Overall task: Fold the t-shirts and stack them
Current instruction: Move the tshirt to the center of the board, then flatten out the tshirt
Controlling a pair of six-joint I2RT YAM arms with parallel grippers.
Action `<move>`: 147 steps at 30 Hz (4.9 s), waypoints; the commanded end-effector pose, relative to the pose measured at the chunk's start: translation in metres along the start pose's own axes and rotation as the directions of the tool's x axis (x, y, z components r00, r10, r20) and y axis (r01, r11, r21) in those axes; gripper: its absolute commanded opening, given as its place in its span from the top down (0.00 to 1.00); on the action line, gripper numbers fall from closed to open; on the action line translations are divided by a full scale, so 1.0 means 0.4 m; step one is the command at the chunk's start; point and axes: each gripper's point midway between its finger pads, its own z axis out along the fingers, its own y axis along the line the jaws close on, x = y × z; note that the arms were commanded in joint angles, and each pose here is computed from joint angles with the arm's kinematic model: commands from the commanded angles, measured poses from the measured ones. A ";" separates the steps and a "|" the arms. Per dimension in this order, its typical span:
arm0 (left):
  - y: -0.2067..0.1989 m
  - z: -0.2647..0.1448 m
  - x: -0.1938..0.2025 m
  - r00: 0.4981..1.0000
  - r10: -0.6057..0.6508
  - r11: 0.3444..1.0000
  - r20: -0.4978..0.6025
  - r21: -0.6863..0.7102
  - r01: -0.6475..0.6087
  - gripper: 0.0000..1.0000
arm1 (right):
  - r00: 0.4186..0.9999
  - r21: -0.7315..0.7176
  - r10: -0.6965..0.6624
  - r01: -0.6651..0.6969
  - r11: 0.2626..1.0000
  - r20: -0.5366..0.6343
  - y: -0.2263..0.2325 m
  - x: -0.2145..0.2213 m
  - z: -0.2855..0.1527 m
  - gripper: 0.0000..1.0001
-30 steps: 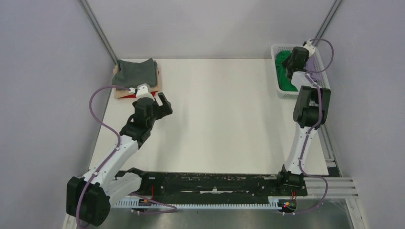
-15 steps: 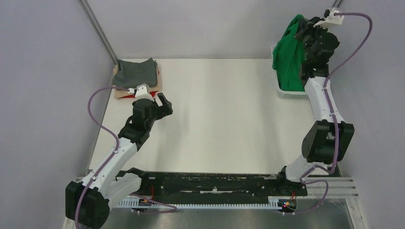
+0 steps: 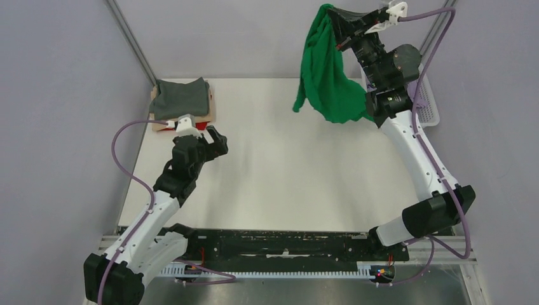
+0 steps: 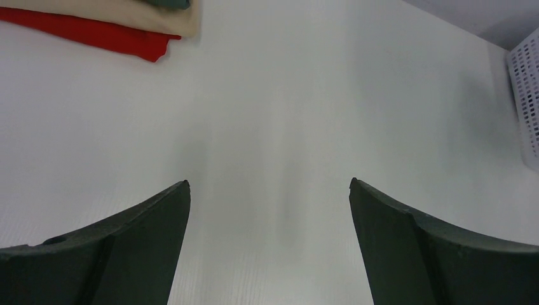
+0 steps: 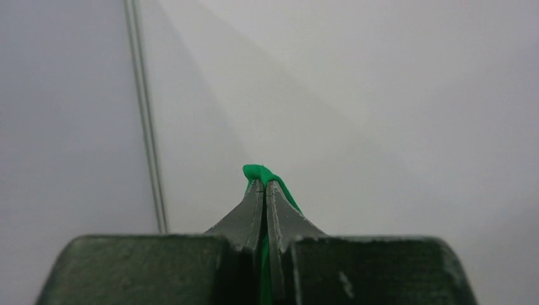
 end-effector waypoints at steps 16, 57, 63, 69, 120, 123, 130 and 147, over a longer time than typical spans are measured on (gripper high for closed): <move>0.026 0.013 -0.013 0.999 -0.020 0.998 0.037 -0.066 0.022 0.00 | 0.969 0.020 0.036 -0.032 0.999 -0.246 0.077 0.311 -0.227 1.00; 0.123 0.277 0.346 0.853 -0.260 0.938 -0.453 -0.329 0.112 0.27 | 0.522 -0.257 -0.170 -0.098 0.961 -0.836 0.340 0.854 -0.754 0.02; 0.108 0.302 0.374 0.839 -0.264 0.947 -0.476 -0.295 0.130 0.45 | 0.524 -0.308 -0.206 -0.115 0.944 -0.826 0.398 0.858 -0.760 0.02; 0.113 0.315 0.361 0.861 -0.234 0.953 -0.452 -0.283 0.111 0.98 | 0.486 -0.314 -0.234 -0.088 0.945 -0.842 0.431 0.897 -0.754 0.07; -0.115 -0.071 -0.314 0.953 -0.186 0.979 0.241 0.122 0.161 0.98 | 0.848 0.222 -0.168 0.315 0.923 -0.502 0.087 0.317 -0.588 1.00; -0.139 -0.183 -0.428 0.908 -0.218 0.968 0.358 0.196 0.155 0.98 | 0.900 0.244 -0.179 0.292 0.925 -0.397 0.083 0.173 -0.555 1.00; -0.208 -0.495 -0.616 0.768 -0.305 0.897 0.563 0.442 0.033 0.98 | 0.977 0.066 -0.186 0.193 0.979 -0.109 0.171 -0.145 -0.523 1.00; -0.297 -0.743 -0.778 0.650 -0.287 0.822 0.704 0.529 -0.211 0.98 | 0.966 -0.024 -0.253 0.254 0.967 0.051 0.206 -0.399 -0.470 1.00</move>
